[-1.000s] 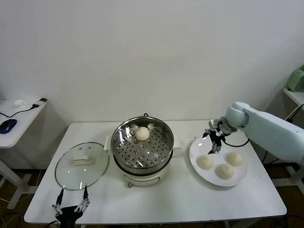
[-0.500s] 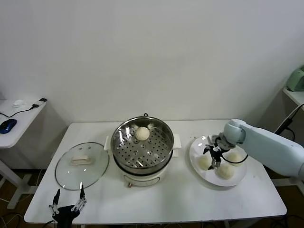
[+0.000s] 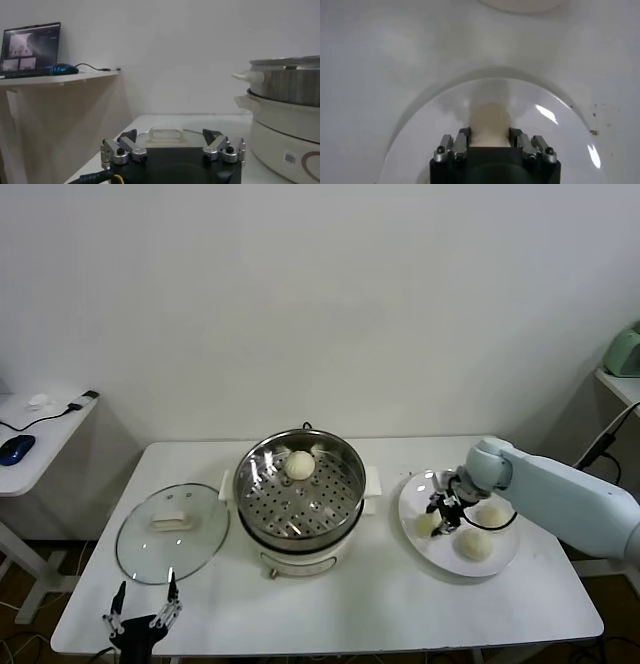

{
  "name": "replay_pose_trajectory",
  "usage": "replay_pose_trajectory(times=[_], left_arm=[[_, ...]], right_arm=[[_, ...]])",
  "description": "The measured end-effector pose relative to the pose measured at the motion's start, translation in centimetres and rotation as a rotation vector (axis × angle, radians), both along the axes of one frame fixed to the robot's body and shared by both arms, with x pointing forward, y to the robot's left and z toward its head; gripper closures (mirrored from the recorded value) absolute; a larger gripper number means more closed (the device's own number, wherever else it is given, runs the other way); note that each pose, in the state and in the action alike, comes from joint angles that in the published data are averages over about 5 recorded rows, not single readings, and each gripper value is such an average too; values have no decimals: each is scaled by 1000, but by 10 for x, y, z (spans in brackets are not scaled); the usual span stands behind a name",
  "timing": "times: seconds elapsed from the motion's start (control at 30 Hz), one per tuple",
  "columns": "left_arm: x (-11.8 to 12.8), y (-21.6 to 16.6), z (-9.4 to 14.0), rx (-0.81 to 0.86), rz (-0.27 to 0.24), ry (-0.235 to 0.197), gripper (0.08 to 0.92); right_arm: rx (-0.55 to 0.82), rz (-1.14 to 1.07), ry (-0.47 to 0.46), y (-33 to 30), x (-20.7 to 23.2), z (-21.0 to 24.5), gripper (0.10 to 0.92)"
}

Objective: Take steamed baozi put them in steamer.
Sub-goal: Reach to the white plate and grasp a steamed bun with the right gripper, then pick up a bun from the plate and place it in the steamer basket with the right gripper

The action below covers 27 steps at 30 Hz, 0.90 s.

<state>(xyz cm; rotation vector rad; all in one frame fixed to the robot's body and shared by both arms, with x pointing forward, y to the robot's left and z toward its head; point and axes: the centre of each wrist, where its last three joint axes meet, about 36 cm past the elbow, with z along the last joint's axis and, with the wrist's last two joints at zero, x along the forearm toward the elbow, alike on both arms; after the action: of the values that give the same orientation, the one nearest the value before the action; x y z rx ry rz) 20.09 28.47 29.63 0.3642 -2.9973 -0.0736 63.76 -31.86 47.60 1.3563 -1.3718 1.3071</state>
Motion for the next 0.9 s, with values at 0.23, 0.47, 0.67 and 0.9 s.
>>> replay_pose_trajectory(times=[0.23, 0.47, 0.67, 0.9], left_arm=[[4, -2, 2, -4, -7, -7, 177], [7, -5, 3, -10, -16, -10, 177], [10, -9, 2, -17, -22, -10, 177], [9, -9, 3, -18, -17, -14, 177]], right_arm=[[-5, 72, -45, 31, 23, 78, 514], [7, 186, -113, 93, 29, 173, 513], [19, 282, -105, 161, 15, 211, 513], [28, 336, -78, 235, -1, 204, 513]])
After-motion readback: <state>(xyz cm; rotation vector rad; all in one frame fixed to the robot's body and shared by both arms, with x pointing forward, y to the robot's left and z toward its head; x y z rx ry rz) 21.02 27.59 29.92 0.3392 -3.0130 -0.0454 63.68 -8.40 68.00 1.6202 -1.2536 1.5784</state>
